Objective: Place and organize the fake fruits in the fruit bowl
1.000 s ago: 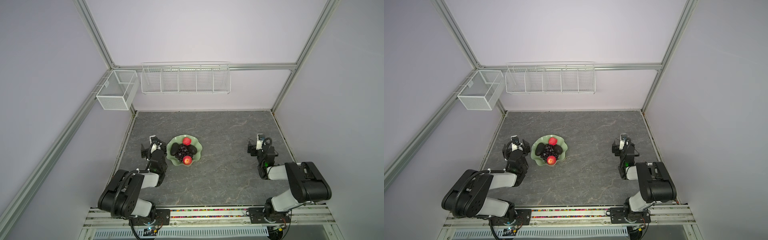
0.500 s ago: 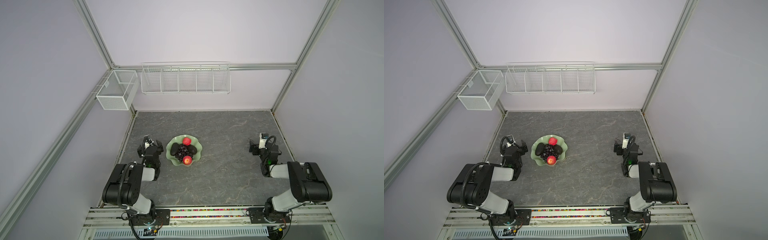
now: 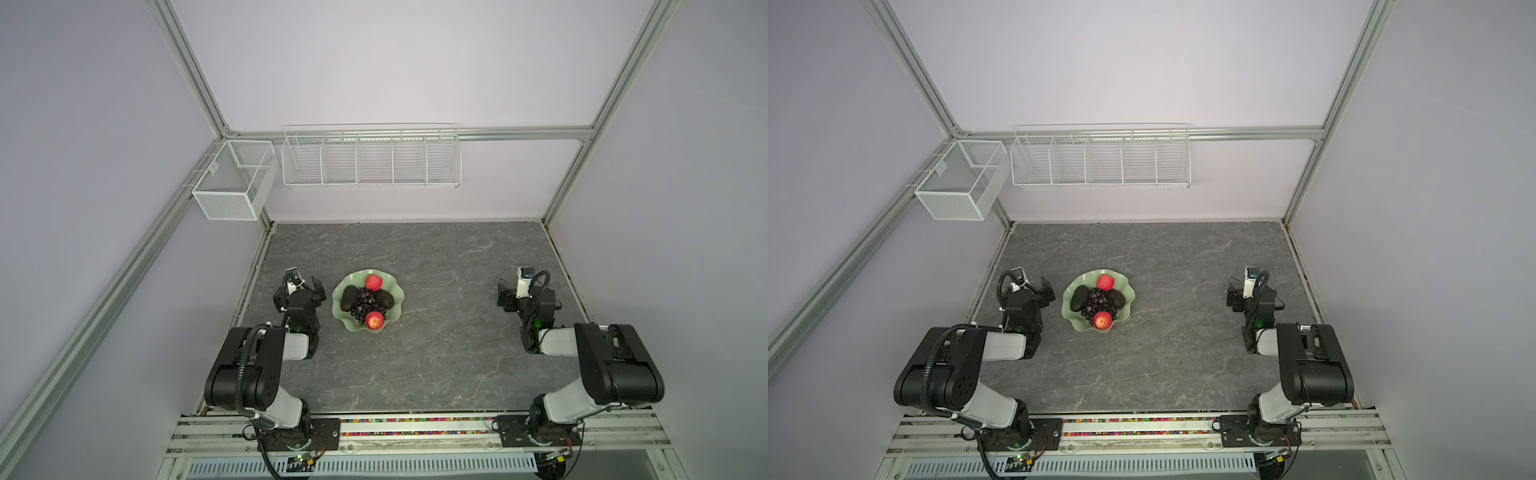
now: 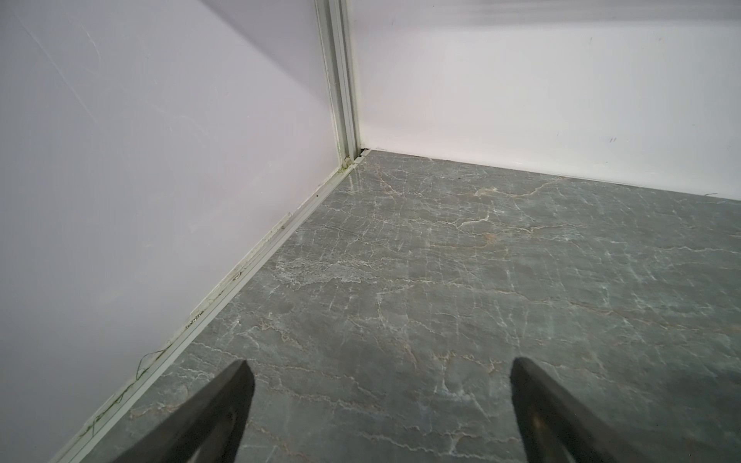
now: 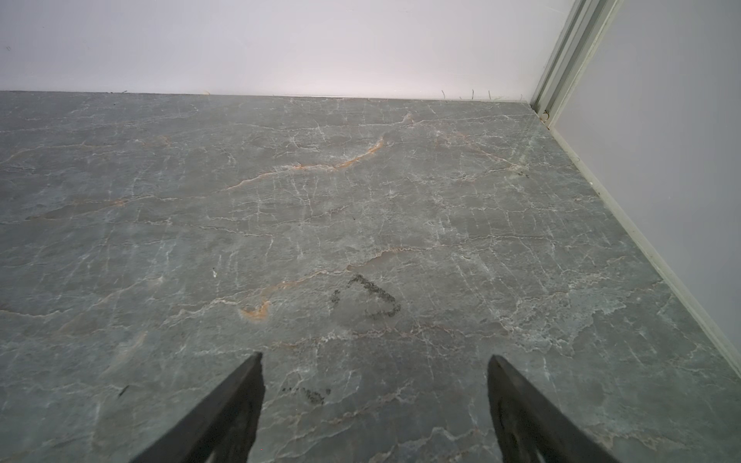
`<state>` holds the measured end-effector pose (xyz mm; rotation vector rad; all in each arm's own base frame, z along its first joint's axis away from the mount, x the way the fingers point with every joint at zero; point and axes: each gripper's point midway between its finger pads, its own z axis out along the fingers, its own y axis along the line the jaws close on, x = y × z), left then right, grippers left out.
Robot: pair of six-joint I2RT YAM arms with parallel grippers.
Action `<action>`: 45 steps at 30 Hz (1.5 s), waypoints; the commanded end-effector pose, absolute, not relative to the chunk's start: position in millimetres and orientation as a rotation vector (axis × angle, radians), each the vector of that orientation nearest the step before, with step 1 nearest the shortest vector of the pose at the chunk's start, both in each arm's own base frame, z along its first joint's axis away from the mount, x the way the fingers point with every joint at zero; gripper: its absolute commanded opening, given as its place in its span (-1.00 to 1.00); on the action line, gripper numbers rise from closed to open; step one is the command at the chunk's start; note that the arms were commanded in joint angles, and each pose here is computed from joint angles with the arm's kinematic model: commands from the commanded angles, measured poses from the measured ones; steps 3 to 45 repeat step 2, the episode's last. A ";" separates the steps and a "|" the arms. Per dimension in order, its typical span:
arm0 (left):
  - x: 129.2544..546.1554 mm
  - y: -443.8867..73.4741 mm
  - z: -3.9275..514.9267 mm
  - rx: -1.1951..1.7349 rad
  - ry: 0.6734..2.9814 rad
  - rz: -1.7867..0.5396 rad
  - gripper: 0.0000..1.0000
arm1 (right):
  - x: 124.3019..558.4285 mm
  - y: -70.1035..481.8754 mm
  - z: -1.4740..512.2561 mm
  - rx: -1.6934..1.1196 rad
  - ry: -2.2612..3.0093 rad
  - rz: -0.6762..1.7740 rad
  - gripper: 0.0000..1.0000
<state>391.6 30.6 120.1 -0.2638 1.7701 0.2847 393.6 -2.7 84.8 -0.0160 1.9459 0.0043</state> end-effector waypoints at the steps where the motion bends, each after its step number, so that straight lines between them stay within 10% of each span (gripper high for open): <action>1: 395.0 30.4 121.7 -0.272 1.763 0.271 0.99 | 395.8 -0.9 92.5 -0.039 1.927 -0.014 0.76; 45: 395.2 30.0 122.1 -0.272 1.762 0.269 0.99 | 395.6 -0.9 92.6 -0.040 1.926 -0.015 0.76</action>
